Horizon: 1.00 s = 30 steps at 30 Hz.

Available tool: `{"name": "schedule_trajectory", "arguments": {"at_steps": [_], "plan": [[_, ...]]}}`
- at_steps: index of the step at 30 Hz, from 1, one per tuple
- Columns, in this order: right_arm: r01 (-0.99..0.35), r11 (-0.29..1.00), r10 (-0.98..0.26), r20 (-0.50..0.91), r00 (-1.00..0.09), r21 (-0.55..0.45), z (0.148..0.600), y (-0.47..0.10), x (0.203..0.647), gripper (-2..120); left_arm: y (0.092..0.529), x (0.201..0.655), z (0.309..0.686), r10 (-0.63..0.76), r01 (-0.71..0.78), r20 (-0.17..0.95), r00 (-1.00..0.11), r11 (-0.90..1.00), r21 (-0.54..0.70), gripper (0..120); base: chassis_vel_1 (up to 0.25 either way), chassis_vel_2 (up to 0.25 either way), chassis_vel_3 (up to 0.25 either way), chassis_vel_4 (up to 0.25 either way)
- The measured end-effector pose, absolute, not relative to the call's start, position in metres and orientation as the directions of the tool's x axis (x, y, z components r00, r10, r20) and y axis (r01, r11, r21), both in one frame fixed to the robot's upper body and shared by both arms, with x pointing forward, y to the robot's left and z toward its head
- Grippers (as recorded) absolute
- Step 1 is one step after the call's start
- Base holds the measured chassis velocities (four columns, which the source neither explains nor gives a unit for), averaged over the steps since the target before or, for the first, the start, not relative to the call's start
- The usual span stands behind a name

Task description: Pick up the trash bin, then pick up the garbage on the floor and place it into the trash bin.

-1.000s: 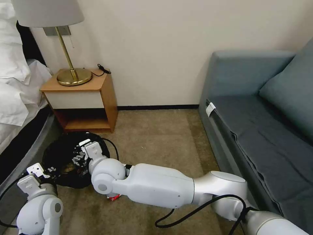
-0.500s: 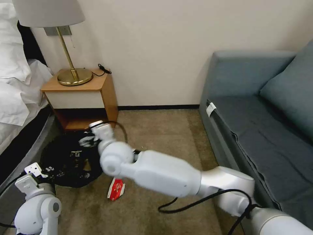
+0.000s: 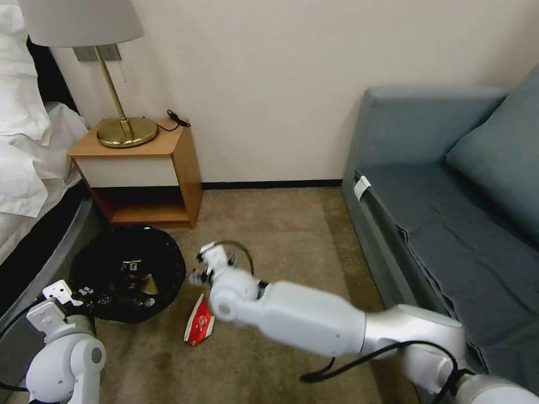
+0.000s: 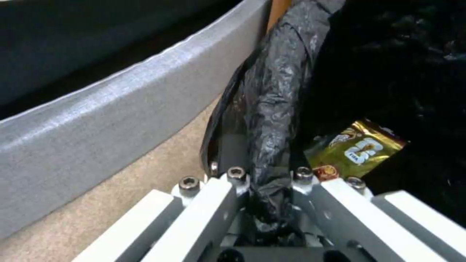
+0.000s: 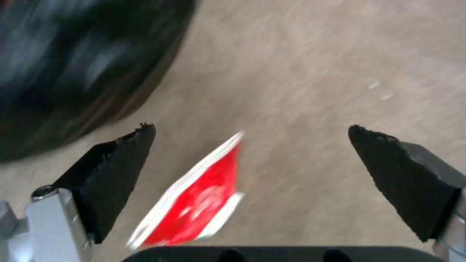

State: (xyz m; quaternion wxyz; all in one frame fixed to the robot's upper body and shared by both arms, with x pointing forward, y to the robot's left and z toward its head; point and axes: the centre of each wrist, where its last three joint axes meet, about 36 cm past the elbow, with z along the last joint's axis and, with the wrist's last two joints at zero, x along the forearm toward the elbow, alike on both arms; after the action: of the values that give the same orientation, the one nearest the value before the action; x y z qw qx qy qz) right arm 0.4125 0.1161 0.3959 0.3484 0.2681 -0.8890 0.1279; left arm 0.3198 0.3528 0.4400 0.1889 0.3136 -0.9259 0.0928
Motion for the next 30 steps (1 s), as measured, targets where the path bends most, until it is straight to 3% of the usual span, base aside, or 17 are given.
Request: {"name": "schedule_trajectory", "arguments": {"at_steps": [9,18,30], "plan": [[-0.643,0.765,-0.421,0.728,-0.540,-0.035,0.363,0.154,0.382,100,0.351,0.318,0.439,-0.546,-0.618,0.409,-0.731,0.785,-0.056,2,0.000,0.000,0.000,0.000],[-0.659,0.743,-0.363,0.757,-0.543,-0.116,0.318,0.144,0.384,100,0.351,0.318,0.439,-0.550,-0.621,0.406,-0.730,0.782,-0.059,2,0.000,0.000,0.000,0.000],[-0.676,0.726,-0.354,0.774,-0.525,-0.126,0.304,0.141,0.372,100,0.351,0.319,0.437,-0.551,-0.623,0.407,-0.729,0.780,-0.060,2,0.000,0.000,0.000,0.000]]}}
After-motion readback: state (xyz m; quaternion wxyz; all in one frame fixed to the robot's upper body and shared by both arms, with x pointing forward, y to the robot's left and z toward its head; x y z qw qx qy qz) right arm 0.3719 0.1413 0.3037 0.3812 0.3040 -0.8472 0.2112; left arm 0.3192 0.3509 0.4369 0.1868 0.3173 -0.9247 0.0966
